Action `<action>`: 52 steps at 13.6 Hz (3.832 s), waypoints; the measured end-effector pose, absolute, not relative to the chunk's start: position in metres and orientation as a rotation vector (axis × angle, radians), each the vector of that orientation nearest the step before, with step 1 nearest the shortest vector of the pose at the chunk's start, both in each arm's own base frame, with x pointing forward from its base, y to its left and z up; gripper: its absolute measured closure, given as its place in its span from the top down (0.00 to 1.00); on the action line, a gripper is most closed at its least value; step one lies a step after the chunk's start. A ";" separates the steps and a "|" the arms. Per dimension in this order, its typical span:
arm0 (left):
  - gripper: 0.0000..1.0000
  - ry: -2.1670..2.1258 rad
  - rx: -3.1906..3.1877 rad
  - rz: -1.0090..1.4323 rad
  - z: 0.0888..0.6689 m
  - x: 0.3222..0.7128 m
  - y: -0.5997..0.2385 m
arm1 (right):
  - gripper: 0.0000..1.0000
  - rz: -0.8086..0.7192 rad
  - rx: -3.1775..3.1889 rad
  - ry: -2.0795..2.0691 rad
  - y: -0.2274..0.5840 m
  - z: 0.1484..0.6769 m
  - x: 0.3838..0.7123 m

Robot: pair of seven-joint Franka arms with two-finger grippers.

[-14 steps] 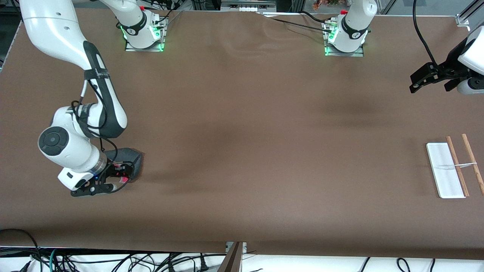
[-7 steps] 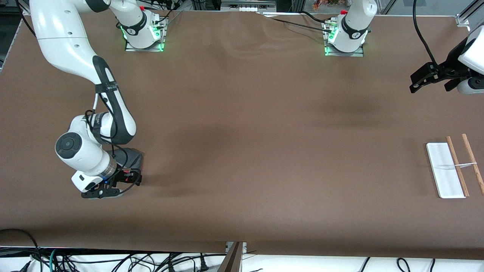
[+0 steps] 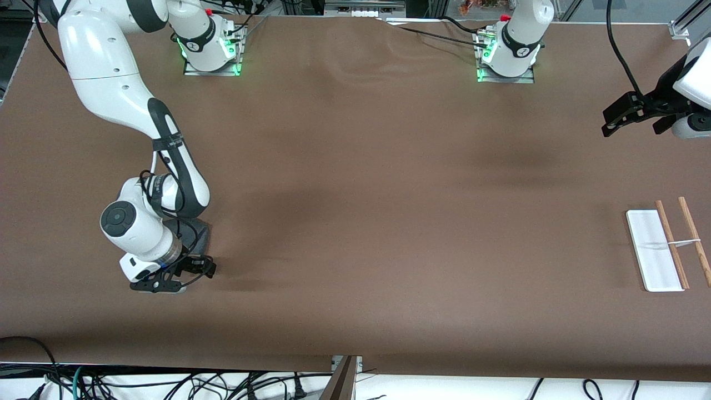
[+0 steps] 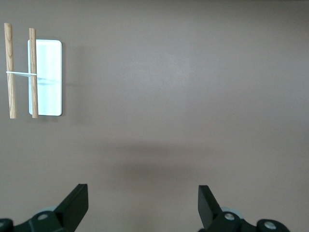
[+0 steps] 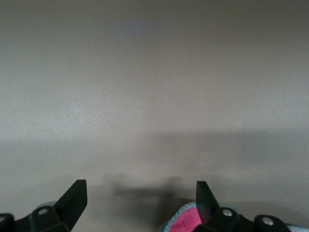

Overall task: Pass towel and hang on rack
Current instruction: 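Close the right gripper on the towel's edge, then lift the towel with the right gripper while the left gripper approaches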

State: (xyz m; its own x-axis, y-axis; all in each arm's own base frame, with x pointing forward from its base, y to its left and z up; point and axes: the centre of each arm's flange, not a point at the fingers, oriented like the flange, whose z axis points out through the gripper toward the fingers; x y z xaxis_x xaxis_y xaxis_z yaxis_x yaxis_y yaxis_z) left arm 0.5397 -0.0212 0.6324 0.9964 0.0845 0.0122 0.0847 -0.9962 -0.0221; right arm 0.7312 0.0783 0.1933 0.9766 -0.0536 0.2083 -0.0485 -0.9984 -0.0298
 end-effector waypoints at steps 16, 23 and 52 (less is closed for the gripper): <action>1.00 -0.134 -3.117 -0.023 0.634 0.539 -0.020 | 1.00 -0.172 -3.127 0.144 0.068 0.191 0.721; 1.00 -0.143 -3.117 -0.023 0.634 0.539 -0.017 | 0.49 -0.139 -3.131 0.161 0.066 0.182 0.716; 1.00 -0.139 -3.119 -0.085 0.566 0.557 -0.017 | 0.02 -0.351 -2.687 -0.835 0.431 0.516 0.598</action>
